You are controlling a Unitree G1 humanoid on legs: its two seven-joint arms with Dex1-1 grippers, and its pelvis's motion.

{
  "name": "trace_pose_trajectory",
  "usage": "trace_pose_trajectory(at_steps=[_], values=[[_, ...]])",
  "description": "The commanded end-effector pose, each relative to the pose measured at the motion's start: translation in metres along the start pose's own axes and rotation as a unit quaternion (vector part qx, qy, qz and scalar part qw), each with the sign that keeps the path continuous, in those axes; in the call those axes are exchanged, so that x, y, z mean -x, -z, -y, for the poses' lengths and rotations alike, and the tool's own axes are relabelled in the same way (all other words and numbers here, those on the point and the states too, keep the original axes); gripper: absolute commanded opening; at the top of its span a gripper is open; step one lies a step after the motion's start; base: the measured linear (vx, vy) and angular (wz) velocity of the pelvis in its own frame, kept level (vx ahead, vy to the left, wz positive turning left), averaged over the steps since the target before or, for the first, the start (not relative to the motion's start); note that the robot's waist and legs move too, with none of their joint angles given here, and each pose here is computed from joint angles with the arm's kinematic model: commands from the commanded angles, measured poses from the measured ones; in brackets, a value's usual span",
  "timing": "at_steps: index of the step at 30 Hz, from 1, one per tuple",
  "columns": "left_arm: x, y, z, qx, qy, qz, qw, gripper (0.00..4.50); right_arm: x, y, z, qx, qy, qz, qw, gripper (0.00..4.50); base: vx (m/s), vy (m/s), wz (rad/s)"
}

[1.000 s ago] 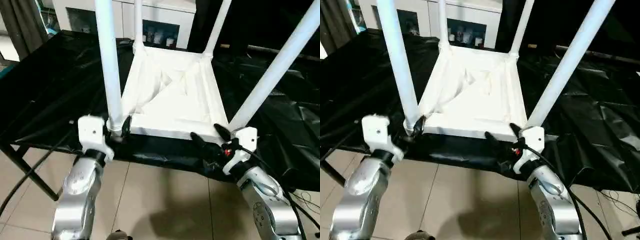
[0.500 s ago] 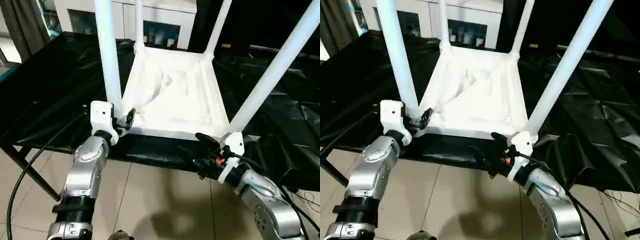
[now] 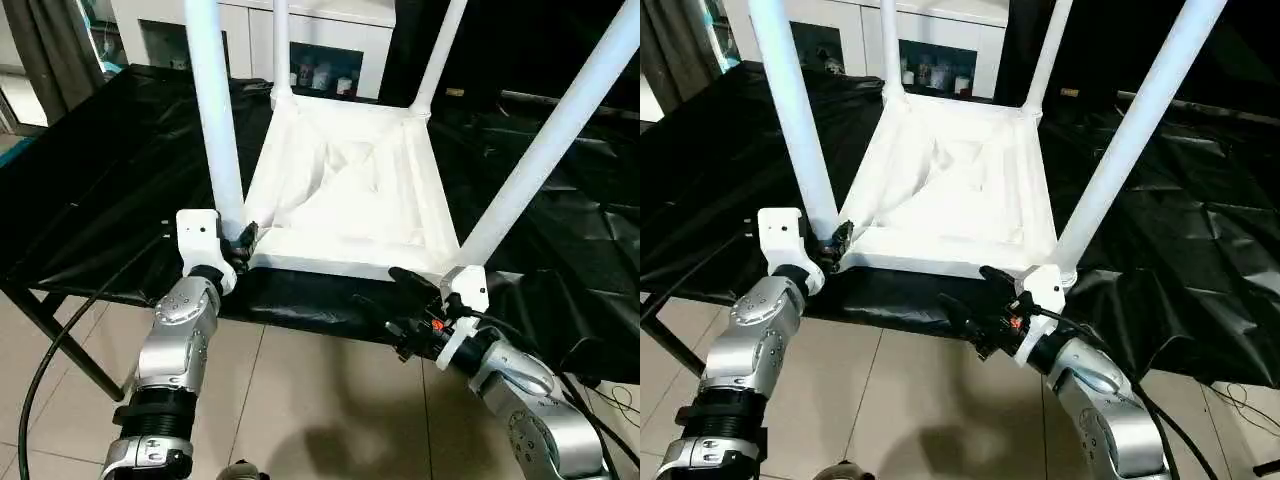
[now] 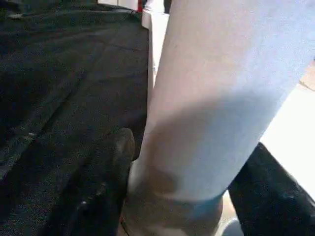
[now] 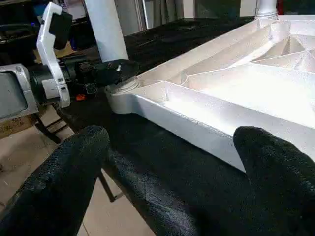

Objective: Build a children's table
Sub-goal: Flip table

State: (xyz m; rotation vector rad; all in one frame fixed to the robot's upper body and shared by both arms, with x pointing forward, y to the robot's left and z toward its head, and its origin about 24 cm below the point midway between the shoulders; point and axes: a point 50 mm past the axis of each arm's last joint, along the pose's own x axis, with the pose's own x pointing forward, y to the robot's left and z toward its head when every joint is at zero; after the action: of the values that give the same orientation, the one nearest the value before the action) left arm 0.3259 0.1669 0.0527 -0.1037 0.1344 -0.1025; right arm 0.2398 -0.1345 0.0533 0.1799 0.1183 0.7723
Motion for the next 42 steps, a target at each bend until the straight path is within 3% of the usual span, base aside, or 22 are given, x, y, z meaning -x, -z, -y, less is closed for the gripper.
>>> trace_pose_trajectory(at_steps=[1, 3, 10, 13, 16, 19, 27, 29, 34, 42], values=[[-0.005, -0.009, 0.005, 0.029, 0.007, 0.022, 0.999, 2.63, 0.001, -0.004, -0.001, 0.004, -0.003, 0.007, 1.000, 4.50, 0.000, 0.000, 0.00], [-0.005, -0.009, 0.005, 0.031, 0.007, 0.020, 0.999, 2.61, 0.001, -0.003, -0.002, 0.004, -0.004, 0.007, 1.000, 4.50, 0.000, 0.000, 0.00], [-0.006, -0.009, 0.009, 0.111, -0.004, 0.015, 0.994, 2.50, 0.002, -0.004, 0.000, 0.002, 0.007, 0.007, 1.000, 4.50, 0.000, 0.000, 0.00], [-0.006, -0.014, 0.025, 0.187, 0.009, 0.015, 0.982, 2.49, -0.001, -0.001, 0.005, 0.002, 0.025, -0.005, 1.000, 4.50, 0.000, 0.000, 0.00], [-0.006, -0.015, 0.038, 0.207, 0.026, 0.012, 0.978, 2.49, -0.005, 0.002, 0.019, 0.000, 0.088, -0.018, 0.996, 4.50, 0.000, 0.000, 0.00], [-0.006, -0.016, 0.046, 0.225, 0.030, 0.009, 0.974, 2.47, -0.009, 0.002, 0.030, -0.043, 0.132, -0.006, 0.990, 4.50, 0.000, 0.000, 0.00], [-0.003, -0.022, 0.056, 0.235, 0.041, 0.004, 0.971, 2.33, -0.029, -0.011, 0.033, -0.107, 0.120, 0.052, 0.986, 4.50, 0.000, 0.000, 0.00], [-0.002, -0.022, 0.058, 0.240, 0.043, 0.001, 0.970, 2.33, -0.039, -0.015, 0.039, -0.152, 0.132, 0.078, 0.976, 4.50, 0.000, 0.000, 0.00], [-0.001, -0.023, 0.060, 0.245, 0.045, 0.001, 0.968, 2.33, -0.049, -0.017, 0.044, -0.178, 0.134, 0.089, 0.971, 4.50, 0.000, 0.000, 0.00], [0.002, -0.025, 0.064, 0.256, 0.051, -0.004, 0.965, 2.33, -0.072, -0.018, 0.066, -0.253, 0.205, 0.104, 0.940, 4.50, 0.000, 0.000, 0.00]])
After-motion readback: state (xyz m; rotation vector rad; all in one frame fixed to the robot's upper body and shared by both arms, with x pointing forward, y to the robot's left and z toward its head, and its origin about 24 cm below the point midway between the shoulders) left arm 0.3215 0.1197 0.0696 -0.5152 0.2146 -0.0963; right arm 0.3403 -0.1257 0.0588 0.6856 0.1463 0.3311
